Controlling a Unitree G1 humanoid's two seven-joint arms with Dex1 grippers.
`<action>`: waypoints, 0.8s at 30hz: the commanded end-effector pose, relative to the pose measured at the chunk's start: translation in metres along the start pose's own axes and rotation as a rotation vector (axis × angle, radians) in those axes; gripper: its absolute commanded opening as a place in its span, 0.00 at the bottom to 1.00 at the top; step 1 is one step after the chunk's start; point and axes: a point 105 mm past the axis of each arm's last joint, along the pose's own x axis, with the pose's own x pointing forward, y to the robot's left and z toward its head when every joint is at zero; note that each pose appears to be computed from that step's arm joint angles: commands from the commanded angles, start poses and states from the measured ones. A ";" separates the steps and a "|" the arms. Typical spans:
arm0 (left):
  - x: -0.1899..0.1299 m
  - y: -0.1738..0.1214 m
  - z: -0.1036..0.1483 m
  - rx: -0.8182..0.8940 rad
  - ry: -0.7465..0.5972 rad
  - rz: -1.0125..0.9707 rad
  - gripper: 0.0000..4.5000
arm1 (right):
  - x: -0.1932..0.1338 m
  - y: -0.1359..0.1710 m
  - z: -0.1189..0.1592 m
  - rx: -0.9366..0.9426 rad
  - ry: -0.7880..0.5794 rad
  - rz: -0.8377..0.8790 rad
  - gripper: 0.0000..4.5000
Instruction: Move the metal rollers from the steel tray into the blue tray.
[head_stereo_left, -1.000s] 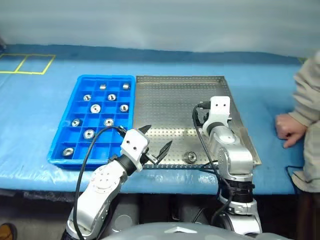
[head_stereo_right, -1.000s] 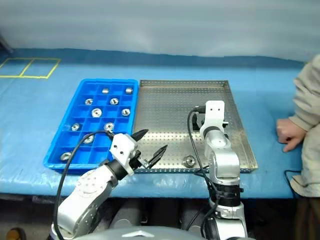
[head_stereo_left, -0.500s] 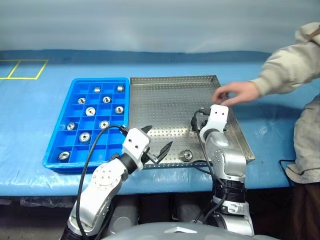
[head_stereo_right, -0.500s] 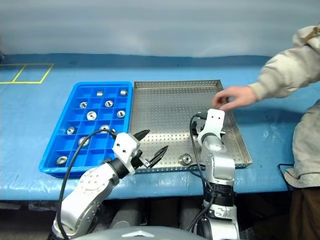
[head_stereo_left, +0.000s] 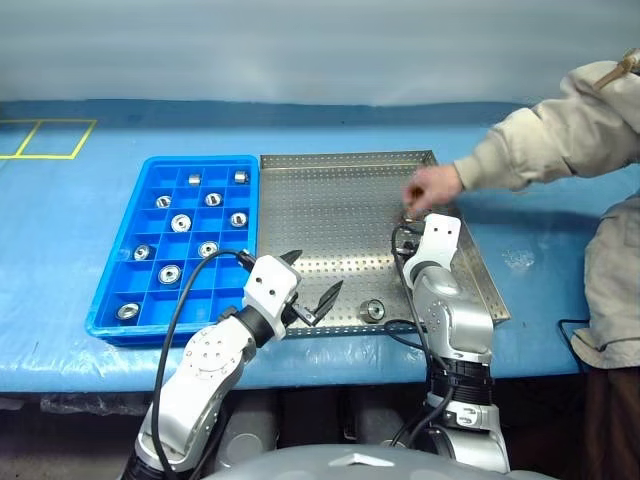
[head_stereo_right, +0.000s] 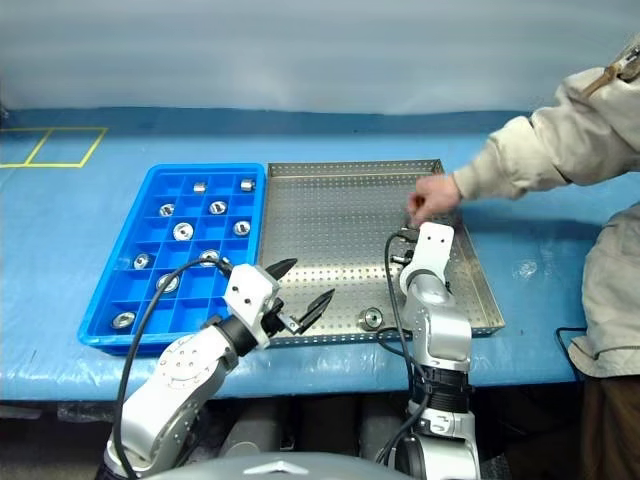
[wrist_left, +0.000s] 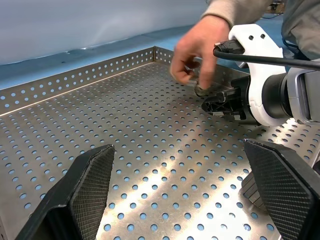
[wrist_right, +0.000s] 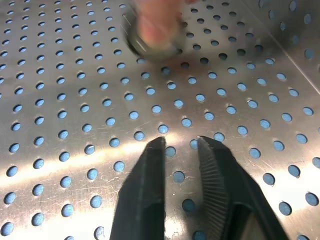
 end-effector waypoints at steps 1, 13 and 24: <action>0.000 -0.002 0.009 0.005 -0.038 -0.006 1.00 | -0.003 0.004 0.007 -0.001 -0.030 0.014 0.01; 0.000 0.001 0.011 0.005 -0.049 0.024 1.00 | -0.005 0.015 0.011 -0.025 -0.041 0.070 0.01; -0.002 0.007 0.011 0.007 -0.052 0.068 1.00 | -0.029 0.063 0.044 -0.109 -0.171 0.310 0.21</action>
